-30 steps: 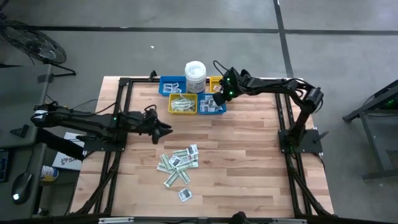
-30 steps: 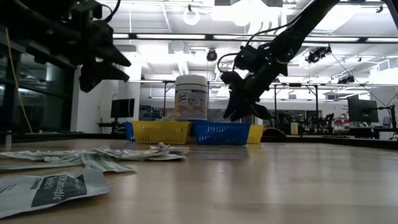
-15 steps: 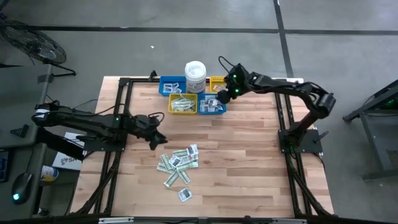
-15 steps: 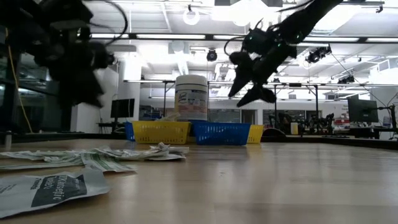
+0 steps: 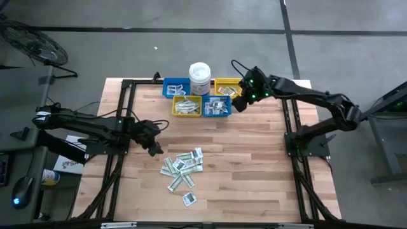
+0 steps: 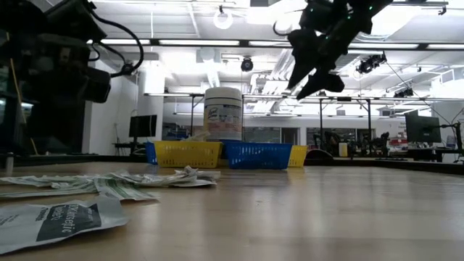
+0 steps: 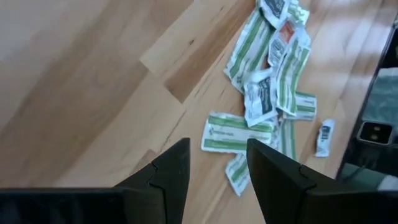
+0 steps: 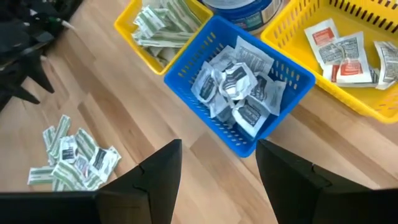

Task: Pick & Place First Aid Supplies
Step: Put the green bandage pad into the left yellow bin

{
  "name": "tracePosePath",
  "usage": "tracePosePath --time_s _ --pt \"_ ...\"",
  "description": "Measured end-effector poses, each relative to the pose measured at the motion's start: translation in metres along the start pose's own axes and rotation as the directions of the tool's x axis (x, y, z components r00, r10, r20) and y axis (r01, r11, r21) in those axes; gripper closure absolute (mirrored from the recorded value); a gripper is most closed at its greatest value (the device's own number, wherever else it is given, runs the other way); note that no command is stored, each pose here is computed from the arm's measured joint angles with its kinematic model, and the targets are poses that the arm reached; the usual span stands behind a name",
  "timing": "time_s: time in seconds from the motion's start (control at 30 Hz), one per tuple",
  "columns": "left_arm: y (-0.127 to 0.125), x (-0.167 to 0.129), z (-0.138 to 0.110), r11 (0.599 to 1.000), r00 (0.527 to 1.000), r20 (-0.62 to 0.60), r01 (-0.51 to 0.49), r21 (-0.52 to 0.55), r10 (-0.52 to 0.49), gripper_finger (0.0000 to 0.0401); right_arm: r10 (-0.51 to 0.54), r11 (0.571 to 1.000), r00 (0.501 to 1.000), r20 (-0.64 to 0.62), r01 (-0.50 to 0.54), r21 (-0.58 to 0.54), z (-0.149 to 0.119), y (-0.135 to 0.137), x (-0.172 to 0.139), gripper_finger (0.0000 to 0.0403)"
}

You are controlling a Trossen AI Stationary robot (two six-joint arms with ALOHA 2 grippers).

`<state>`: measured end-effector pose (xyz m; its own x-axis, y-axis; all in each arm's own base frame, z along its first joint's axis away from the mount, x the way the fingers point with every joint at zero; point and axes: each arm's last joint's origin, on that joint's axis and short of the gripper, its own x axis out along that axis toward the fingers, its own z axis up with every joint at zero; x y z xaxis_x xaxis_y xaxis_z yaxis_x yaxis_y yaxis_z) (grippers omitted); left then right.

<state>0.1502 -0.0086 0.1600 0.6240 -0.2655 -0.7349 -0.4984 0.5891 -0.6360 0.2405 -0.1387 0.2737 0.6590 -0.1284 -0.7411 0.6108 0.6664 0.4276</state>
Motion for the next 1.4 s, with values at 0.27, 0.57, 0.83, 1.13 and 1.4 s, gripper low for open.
tracePosePath --time_s 0.27,0.57,0.83,1.13,1.4 --pt "0.003 0.01 -0.001 0.994 0.996 -0.085 -0.028 -0.104 0.019 0.0242 0.002 1.0 1.0 -0.001 -0.002 -0.017 -0.008 0.015 -0.003 0.0203" --pt "0.008 0.034 0.001 0.986 0.982 -0.184 -0.066 -0.151 0.038 0.0242 -0.012 1.0 1.0 -0.008 0.012 -0.027 -0.014 0.025 -0.001 0.0203" --pt "0.011 0.051 0.003 0.983 0.966 -0.256 -0.075 -0.167 0.03 0.0243 -0.003 1.0 1.0 -0.018 0.002 -0.025 -0.018 0.032 0.0 0.0203" --pt "0.013 0.057 0.003 0.983 0.961 -0.277 -0.075 -0.168 0.025 0.0243 -0.007 0.999 1.0 -0.023 0.006 -0.036 -0.024 0.041 0.001 0.0203" --pt "0.014 0.058 0.002 0.986 0.965 -0.258 -0.086 -0.144 0.046 0.0243 -0.004 0.999 1.0 -0.029 0.003 -0.035 -0.028 0.046 0.002 0.0203"
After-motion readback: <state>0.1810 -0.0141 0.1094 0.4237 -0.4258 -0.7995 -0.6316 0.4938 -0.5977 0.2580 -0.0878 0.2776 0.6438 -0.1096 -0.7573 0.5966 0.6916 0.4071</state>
